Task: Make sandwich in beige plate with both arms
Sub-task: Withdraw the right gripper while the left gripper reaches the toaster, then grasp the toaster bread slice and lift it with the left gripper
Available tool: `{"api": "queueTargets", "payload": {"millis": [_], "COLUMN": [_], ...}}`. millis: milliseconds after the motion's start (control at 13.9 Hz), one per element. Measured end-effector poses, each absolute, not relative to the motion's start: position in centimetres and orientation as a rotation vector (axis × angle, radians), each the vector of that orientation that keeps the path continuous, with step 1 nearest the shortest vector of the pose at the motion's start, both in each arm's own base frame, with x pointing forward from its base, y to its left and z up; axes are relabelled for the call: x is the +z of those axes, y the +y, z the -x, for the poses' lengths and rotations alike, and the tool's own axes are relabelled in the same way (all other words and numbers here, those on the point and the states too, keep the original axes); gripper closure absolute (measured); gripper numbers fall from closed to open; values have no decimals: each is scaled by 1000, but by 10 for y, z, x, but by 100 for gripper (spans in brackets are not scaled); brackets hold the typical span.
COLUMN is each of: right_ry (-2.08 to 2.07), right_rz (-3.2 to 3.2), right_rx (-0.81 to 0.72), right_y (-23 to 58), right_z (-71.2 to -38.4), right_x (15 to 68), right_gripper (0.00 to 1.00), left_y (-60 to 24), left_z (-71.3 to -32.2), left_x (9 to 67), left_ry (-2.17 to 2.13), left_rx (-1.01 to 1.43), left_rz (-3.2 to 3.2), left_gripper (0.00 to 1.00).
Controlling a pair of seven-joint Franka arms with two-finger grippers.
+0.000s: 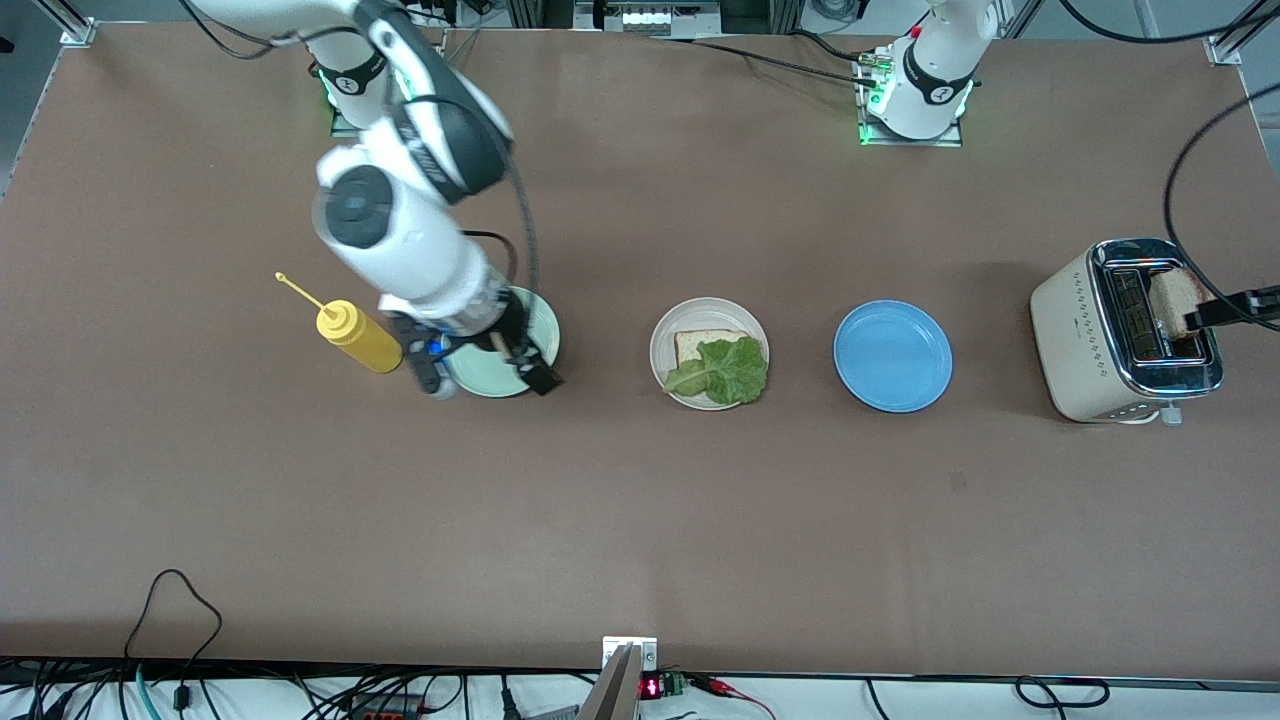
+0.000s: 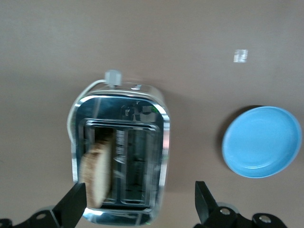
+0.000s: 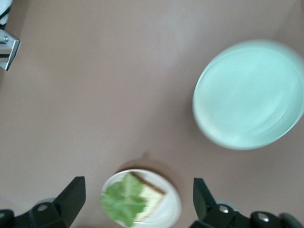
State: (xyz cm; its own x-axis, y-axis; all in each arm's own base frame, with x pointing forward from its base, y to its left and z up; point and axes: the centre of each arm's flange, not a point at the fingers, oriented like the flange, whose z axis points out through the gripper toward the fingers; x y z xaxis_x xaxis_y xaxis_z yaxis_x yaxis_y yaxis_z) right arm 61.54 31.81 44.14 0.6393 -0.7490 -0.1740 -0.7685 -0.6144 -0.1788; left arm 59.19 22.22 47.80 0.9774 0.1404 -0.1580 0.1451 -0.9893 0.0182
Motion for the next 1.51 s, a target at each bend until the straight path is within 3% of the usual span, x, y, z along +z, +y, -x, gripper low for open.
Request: {"api": "queueTargets", "payload": {"millis": [287, 646, 862, 934, 1077, 1508], "right_ry": [788, 294, 116, 75, 44, 75], "right_rz": [2824, 2958, 3011, 3056, 3144, 3155], "right_rx": [196, 324, 295, 278, 254, 221], "right_y": [173, 1, -82, -94, -100, -112], "right_z": [-632, -613, -593, -587, -579, -571], "right_x": [482, 507, 530, 540, 560, 574], "right_gripper": [0, 0, 0, 0, 0, 0], "left_y": [297, 299, 296, 296, 296, 298], "left_z": [-574, -564, -561, -560, -560, -557], "left_x": [410, 369, 367, 367, 366, 355], "left_ry": [249, 225, 215, 212, 210, 216], "left_rx": [-377, -544, -579, -582, -589, -612], "left_rz": [-3018, -2935, -2918, -2916, -2912, -2897], "left_gripper": [0, 0, 4, 4, 14, 22]}}
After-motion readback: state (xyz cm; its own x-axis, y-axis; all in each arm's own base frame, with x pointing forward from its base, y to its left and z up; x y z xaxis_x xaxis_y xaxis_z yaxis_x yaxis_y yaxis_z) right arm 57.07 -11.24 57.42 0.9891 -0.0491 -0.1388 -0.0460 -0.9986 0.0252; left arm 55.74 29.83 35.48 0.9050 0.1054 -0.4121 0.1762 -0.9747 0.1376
